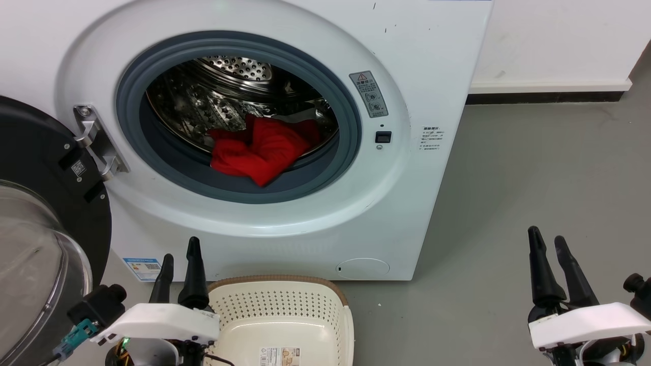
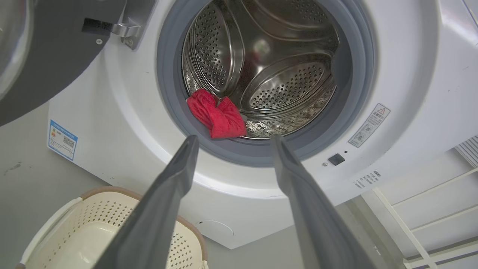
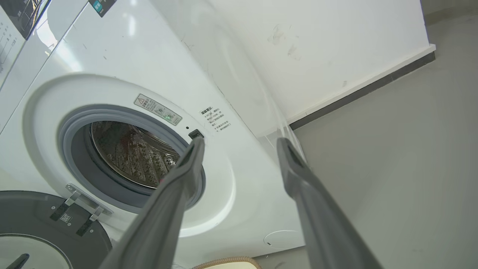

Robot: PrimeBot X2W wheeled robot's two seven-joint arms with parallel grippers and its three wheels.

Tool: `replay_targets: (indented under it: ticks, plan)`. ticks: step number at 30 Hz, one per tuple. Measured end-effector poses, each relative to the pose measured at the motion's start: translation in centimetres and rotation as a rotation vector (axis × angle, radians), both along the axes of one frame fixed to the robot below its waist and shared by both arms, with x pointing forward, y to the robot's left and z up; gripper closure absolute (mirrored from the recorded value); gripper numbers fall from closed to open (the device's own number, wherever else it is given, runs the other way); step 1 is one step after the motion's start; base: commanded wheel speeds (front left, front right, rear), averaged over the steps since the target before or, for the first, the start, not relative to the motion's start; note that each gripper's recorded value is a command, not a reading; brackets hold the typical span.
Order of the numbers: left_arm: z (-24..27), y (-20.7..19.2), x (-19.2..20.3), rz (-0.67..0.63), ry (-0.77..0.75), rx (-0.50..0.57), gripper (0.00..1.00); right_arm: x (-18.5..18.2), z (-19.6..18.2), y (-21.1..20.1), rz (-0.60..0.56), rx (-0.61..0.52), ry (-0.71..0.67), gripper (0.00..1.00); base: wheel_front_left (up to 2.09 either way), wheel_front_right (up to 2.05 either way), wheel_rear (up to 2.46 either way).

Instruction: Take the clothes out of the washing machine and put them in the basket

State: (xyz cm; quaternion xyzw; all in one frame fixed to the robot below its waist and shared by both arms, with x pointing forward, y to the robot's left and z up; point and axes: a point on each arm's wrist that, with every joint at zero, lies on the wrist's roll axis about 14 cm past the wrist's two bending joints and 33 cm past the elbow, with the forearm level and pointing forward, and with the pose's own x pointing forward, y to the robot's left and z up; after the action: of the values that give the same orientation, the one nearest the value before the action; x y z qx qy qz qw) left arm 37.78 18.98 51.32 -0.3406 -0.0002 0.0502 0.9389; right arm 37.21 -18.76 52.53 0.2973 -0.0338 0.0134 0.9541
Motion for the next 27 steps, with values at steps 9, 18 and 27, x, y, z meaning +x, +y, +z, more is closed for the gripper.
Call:
replay_targets:
  ticks: [9, 18, 27]
  plan:
    - [0.8, -0.6, -0.1, -0.010, -0.025, 0.130, 0.00, -0.2, 0.8, 0.4, 0.005, -0.130, -0.035, 0.00, 0.00, 0.00, 0.00]
    - [1.7, -0.8, -0.4, -0.017, -0.067, 0.235, 0.00, -0.4, 1.2, 0.8, 0.007, -0.240, -0.060, 0.00, 0.00, 0.00, 0.00]
    - [1.8, -0.9, -0.8, -0.016, -0.085, 0.324, 0.00, -0.8, 1.5, 1.0, 0.008, -0.338, -0.083, 0.00, 0.00, 0.00, 0.00]
